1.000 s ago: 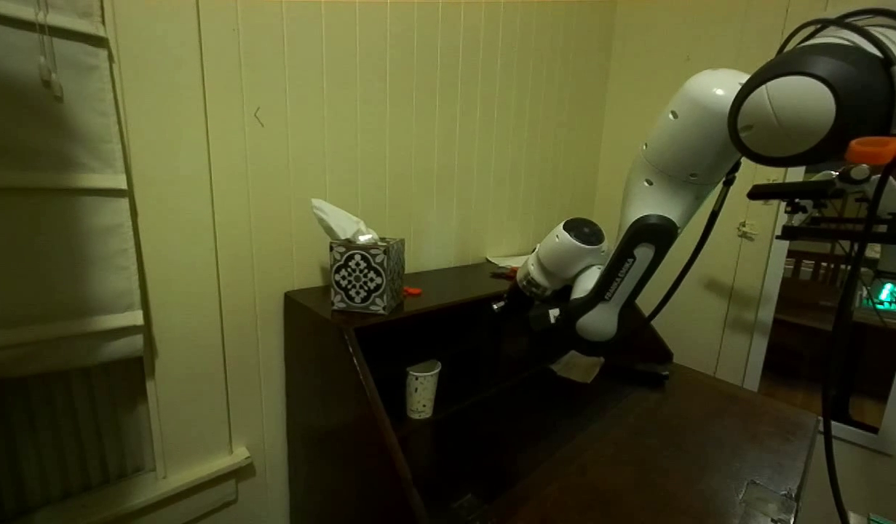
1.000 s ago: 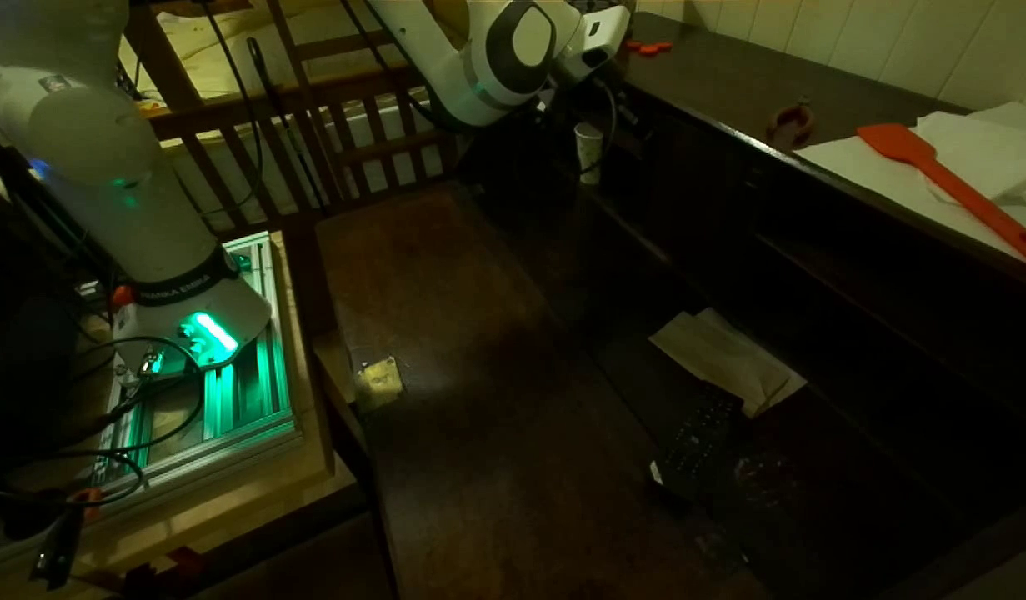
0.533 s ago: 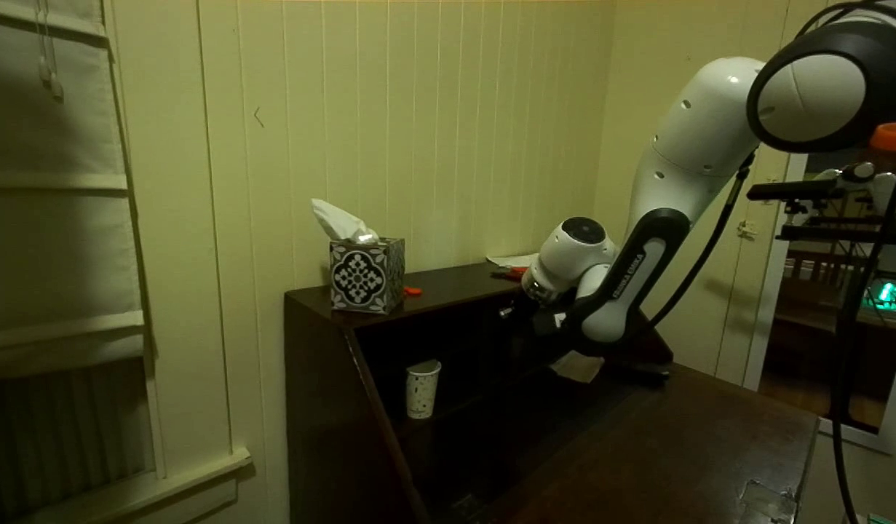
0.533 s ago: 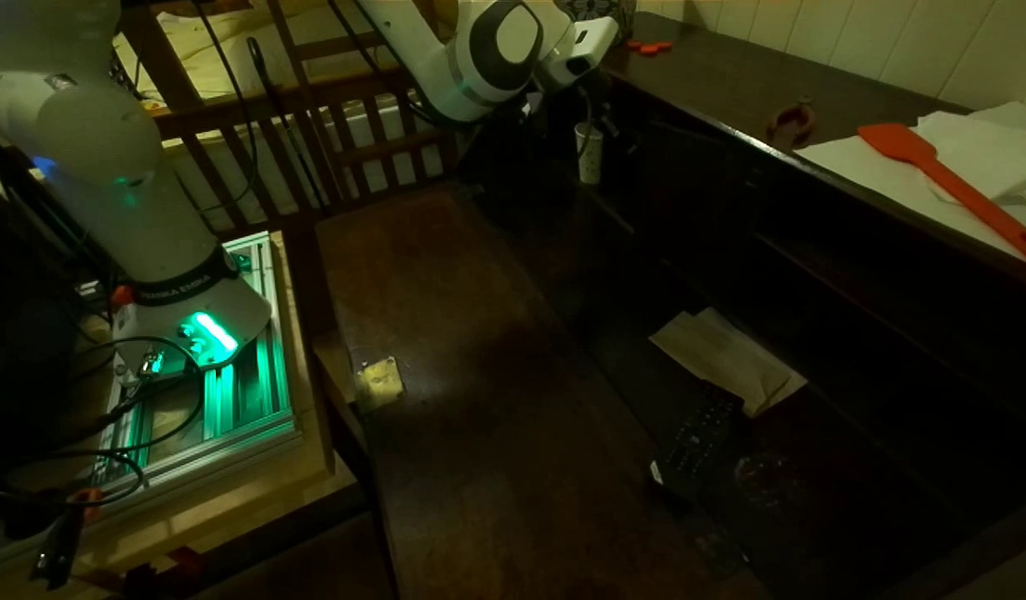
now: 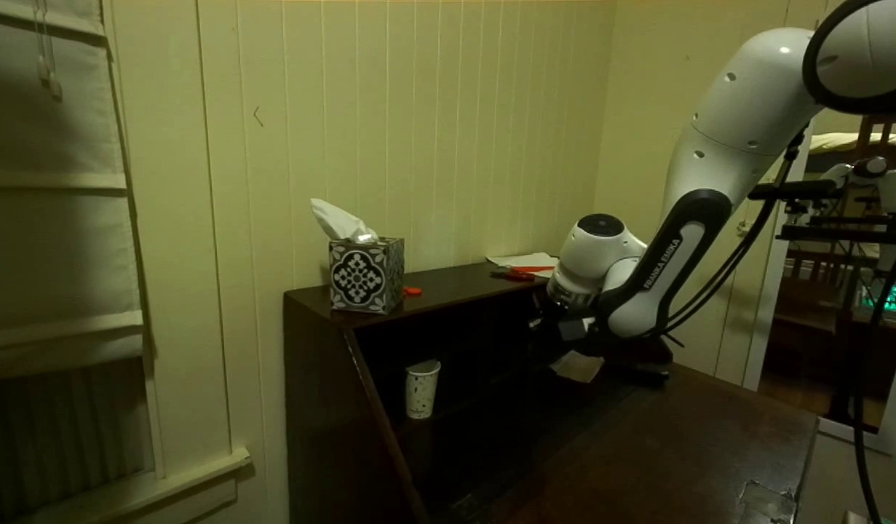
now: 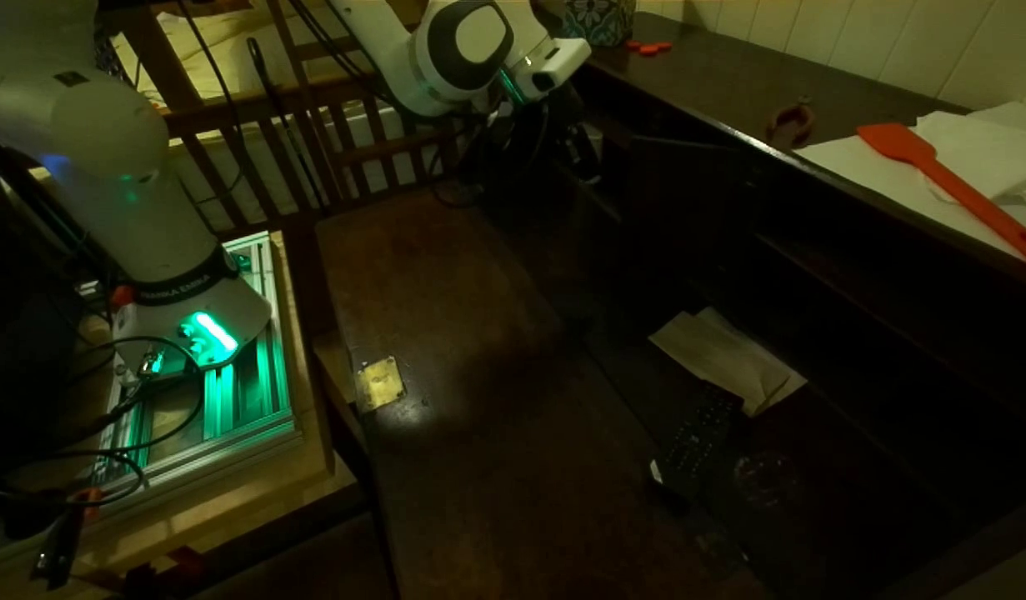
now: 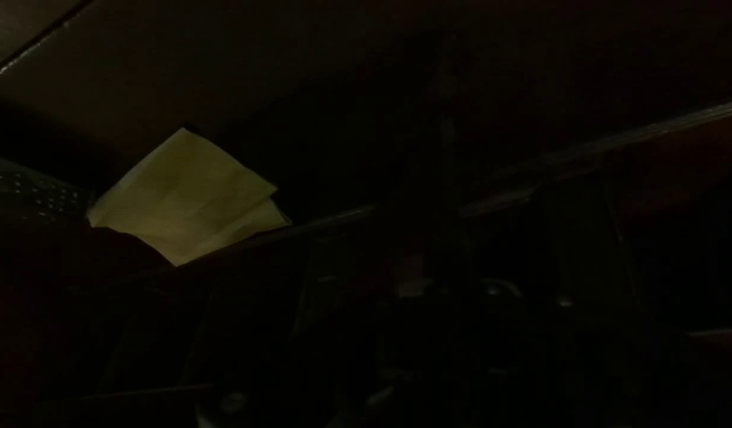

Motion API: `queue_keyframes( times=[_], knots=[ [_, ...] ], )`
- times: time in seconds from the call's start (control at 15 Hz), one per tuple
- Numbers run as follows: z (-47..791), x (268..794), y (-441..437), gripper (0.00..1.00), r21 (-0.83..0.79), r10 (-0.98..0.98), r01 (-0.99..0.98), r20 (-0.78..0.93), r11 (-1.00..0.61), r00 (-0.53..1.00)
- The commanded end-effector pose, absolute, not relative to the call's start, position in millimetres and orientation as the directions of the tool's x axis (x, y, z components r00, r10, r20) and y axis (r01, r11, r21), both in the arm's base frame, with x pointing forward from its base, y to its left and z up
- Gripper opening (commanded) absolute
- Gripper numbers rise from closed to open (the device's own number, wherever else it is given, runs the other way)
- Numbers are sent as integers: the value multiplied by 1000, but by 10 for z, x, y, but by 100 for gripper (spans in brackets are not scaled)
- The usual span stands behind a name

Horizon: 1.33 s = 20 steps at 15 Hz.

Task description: Open the small door on the desk

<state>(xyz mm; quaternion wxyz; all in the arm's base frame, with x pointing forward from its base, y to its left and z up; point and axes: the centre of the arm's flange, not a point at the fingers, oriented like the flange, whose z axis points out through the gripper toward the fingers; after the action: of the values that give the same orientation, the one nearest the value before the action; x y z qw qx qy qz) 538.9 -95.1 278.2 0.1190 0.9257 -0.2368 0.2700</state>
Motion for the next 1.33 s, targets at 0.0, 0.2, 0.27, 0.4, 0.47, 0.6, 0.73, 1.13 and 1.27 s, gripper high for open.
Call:
queue_keyframes(
  times=[0.0,0.2,0.27,0.4,0.47,0.6,0.73,1.13,1.27],
  knots=[
    [3112,5407,-689,0,103,-372,-489,521,-866,768],
    [3249,5575,-533,0,131,-382,-513,521,-848,763],
    [3286,5638,-518,0,148,-401,-543,522,-826,753],
    [3366,5770,-525,0,164,-396,-552,536,-818,746],
    [3413,5823,-532,0,180,-384,-553,549,-813,743],
    [3480,5916,-556,0,203,-354,-544,569,-814,742],
    [3480,5988,-583,0,261,-290,-510,578,-820,763],
    [3244,6061,-641,0,403,-98,-385,575,-830,812],
    [3211,6044,-648,0,428,-66,-369,576,-825,815]
  ],
)
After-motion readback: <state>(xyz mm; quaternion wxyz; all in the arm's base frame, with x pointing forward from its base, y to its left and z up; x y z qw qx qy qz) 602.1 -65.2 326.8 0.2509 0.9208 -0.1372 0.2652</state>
